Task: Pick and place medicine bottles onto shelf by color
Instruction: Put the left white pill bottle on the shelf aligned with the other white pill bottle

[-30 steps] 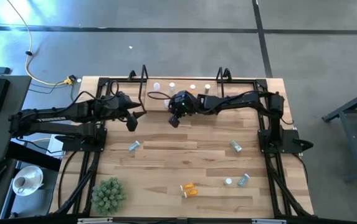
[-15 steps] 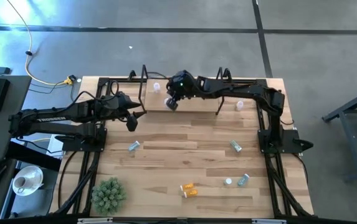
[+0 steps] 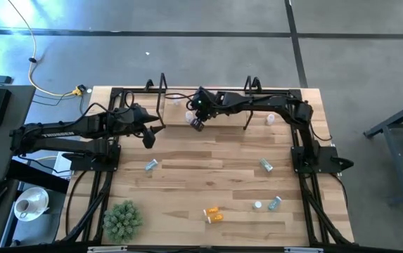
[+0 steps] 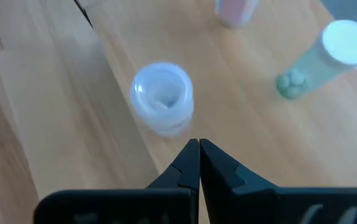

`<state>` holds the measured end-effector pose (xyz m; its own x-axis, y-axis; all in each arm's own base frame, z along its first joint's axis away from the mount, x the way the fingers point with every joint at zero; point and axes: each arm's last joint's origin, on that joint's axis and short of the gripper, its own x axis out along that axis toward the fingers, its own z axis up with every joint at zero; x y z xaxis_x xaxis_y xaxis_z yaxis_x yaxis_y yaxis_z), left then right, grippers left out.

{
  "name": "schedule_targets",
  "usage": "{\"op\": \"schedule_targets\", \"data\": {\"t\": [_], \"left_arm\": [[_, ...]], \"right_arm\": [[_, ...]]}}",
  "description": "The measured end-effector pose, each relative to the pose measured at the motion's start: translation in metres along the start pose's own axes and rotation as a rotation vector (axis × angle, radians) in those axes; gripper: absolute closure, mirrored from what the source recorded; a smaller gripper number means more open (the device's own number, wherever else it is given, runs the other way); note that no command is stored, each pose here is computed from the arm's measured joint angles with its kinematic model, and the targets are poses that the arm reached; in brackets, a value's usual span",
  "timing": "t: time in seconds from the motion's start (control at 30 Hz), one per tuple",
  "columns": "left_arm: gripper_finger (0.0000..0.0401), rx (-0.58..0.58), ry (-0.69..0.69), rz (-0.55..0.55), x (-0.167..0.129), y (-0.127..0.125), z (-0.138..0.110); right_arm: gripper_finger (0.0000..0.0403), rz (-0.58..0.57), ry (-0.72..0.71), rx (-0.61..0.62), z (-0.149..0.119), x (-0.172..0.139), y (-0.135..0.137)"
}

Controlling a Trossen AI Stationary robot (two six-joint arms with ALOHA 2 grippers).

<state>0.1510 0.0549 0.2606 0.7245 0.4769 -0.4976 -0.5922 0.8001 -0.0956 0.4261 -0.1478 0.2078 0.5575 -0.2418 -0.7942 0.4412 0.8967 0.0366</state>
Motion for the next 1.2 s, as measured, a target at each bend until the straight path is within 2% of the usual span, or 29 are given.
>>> {"op": "schedule_targets", "data": {"t": [0.33, 0.67, 1.2], "left_arm": [[0.0188, 0.0, 0.0, 0.0, 0.0, 0.0, 0.0], [0.0188, 0.0, 0.0, 0.0, 0.0, 0.0, 0.0], [0.0188, 0.001, 0.002, 0.0, 0.0, 0.0, 0.0]], "right_arm": [[0.0402, 0.019, 0.055, -0.011, -0.009, 0.013, 0.009], [0.0402, 0.025, -0.024, -0.015, -0.005, 0.023, 0.015], [0.0402, 0.071, -0.103, 0.004, 0.0, 0.037, 0.008]]}}
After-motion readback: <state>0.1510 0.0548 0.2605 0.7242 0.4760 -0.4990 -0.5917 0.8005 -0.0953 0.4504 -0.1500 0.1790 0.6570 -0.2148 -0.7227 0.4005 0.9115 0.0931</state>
